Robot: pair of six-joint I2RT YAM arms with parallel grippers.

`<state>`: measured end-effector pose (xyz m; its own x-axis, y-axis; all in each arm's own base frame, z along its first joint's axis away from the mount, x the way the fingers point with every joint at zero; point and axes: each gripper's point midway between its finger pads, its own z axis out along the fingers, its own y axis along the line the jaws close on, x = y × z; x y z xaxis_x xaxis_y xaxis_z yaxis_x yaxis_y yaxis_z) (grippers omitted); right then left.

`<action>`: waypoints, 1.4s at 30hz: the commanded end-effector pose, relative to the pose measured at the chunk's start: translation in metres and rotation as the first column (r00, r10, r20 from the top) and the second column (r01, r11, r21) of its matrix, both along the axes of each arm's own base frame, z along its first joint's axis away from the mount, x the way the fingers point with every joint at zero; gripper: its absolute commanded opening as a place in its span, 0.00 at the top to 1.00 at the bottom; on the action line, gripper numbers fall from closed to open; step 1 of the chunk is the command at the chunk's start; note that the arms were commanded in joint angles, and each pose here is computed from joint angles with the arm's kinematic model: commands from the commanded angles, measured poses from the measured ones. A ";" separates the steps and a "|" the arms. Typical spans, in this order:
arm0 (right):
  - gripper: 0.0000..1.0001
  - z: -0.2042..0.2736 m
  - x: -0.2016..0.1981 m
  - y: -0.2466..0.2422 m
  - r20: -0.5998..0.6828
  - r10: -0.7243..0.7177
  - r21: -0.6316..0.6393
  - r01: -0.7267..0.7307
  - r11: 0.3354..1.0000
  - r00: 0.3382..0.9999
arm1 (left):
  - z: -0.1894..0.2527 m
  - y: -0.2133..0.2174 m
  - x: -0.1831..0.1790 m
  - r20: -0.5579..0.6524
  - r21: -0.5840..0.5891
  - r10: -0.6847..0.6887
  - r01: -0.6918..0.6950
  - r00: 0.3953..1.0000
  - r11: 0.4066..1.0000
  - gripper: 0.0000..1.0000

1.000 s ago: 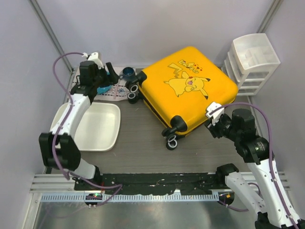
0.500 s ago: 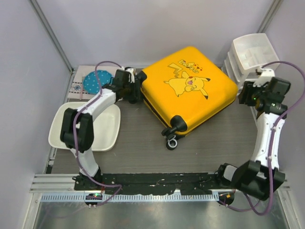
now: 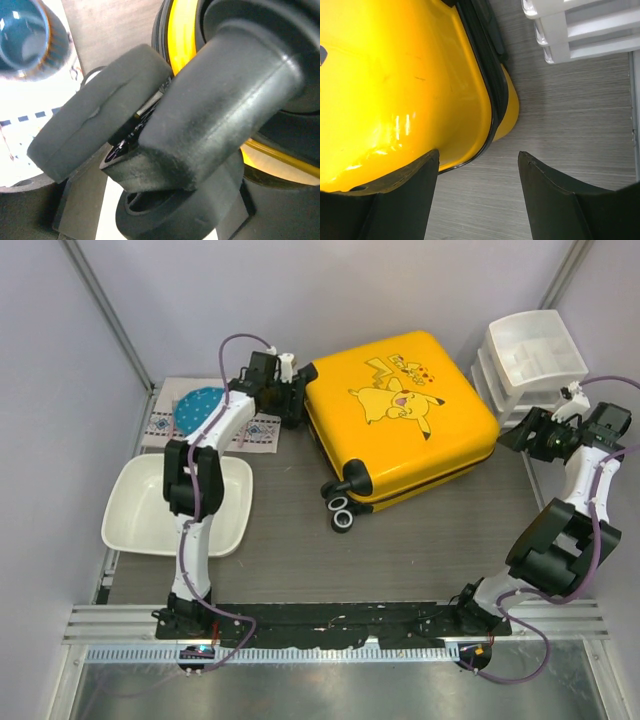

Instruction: Open, take out, and arrange the luggage

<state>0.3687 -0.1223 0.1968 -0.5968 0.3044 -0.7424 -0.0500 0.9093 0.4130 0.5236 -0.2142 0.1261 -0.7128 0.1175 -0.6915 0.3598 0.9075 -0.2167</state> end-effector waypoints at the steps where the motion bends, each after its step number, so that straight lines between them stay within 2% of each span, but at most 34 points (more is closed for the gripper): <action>1: 0.29 0.034 0.024 0.017 0.154 0.047 0.026 -0.051 0.998 0.987 | 0.028 -0.063 0.029 0.150 -0.068 -0.224 0.236 0.963 0.969 0.22; 2: 0.29 0.034 0.025 0.015 0.166 0.025 0.025 -0.030 0.999 0.986 | 0.042 -0.069 0.036 0.188 -0.083 -0.238 0.257 0.953 0.963 0.21; 4: 0.29 0.029 0.027 0.008 0.169 -0.014 -0.009 0.016 1.000 0.985 | 0.029 -0.074 0.046 0.198 -0.070 -0.262 0.281 0.944 0.957 0.19; 5: 0.29 0.027 0.027 0.007 0.167 -0.023 -0.012 0.025 1.000 0.986 | 0.037 -0.076 0.054 0.230 -0.064 -0.262 0.283 0.937 0.957 0.17; 8: 0.30 0.018 0.029 0.004 0.169 -0.036 -0.044 0.044 0.998 0.985 | 0.037 -0.068 0.074 0.253 -0.058 -0.232 0.254 0.939 0.966 0.12; 10: 0.31 0.015 0.031 0.002 0.176 -0.040 -0.053 0.050 0.997 0.984 | 0.049 -0.052 0.081 0.254 -0.113 -0.186 0.220 0.949 0.969 0.13; 11: 0.32 0.010 0.033 0.001 0.169 -0.048 -0.071 0.061 0.996 0.985 | 0.062 -0.047 0.073 0.239 -0.162 -0.167 0.209 0.957 0.964 0.13; 13: 0.32 0.003 0.037 -0.003 0.179 -0.067 -0.104 0.087 0.991 0.982 | 0.091 -0.038 0.060 0.278 -0.189 -0.191 0.249 0.941 0.950 0.12; 15: 0.34 -0.007 0.042 -0.006 0.177 -0.080 -0.169 0.110 0.979 0.981 | 0.121 -0.029 0.025 0.333 -0.157 -0.257 0.322 0.907 0.934 0.09; 17: 0.36 -0.019 0.044 -0.008 0.164 -0.084 -0.207 0.118 0.971 0.983 | 0.118 -0.020 -0.001 0.311 -0.141 -0.284 0.339 0.907 0.930 0.05; 18: 0.37 -0.026 0.047 -0.013 0.157 -0.123 -0.216 0.155 0.964 0.980 | 0.141 -0.011 -0.016 0.347 -0.115 -0.299 0.356 0.889 0.927 0.05; 20: 0.45 -0.035 0.051 -0.024 0.166 -0.167 -0.242 0.204 0.949 0.972 | 0.115 -0.003 -0.052 0.243 -0.126 -0.342 0.379 0.908 0.917 0.04; 22: 0.48 -0.044 0.063 -0.027 0.169 -0.168 -0.269 0.210 0.940 0.971 | 0.123 0.006 -0.075 0.251 -0.117 -0.346 0.383 0.904 0.916 0.05; 23: 0.48 -0.049 0.067 -0.023 0.162 -0.156 -0.268 0.196 0.943 0.974 | 0.097 0.010 -0.089 0.192 -0.132 -0.345 0.373 0.919 0.919 0.05; 25: 0.49 -0.059 0.078 -0.006 0.151 -0.105 -0.269 0.143 0.952 0.983 | 0.098 0.012 -0.101 0.203 -0.156 -0.323 0.356 0.924 0.921 0.05; 28: 0.49 -0.071 0.088 0.027 0.134 0.008 -0.254 0.027 0.967 0.991 | 0.072 0.014 -0.118 0.114 -0.205 -0.293 0.311 0.949 0.928 0.06; 31: 0.53 -0.073 0.080 0.059 0.118 0.133 -0.208 -0.106 0.972 0.984 | 0.068 0.019 -0.123 0.085 -0.255 -0.252 0.266 0.964 0.930 0.06; 33: 0.53 -0.085 0.057 0.085 0.044 0.222 -0.168 -0.212 0.963 0.974 | 0.064 0.027 -0.124 0.081 -0.275 -0.238 0.251 0.968 0.928 0.06; 35: 0.53 -0.081 0.041 0.106 0.039 0.311 -0.166 -0.301 0.939 0.950 | 0.064 0.031 -0.125 0.098 -0.246 -0.250 0.267 0.963 0.932 0.06; 42: 0.54 -0.106 -0.022 0.137 -0.094 0.376 -0.093 -0.384 0.919 0.922 | 0.053 0.036 -0.145 0.084 -0.173 -0.361 0.370 0.929 0.913 0.07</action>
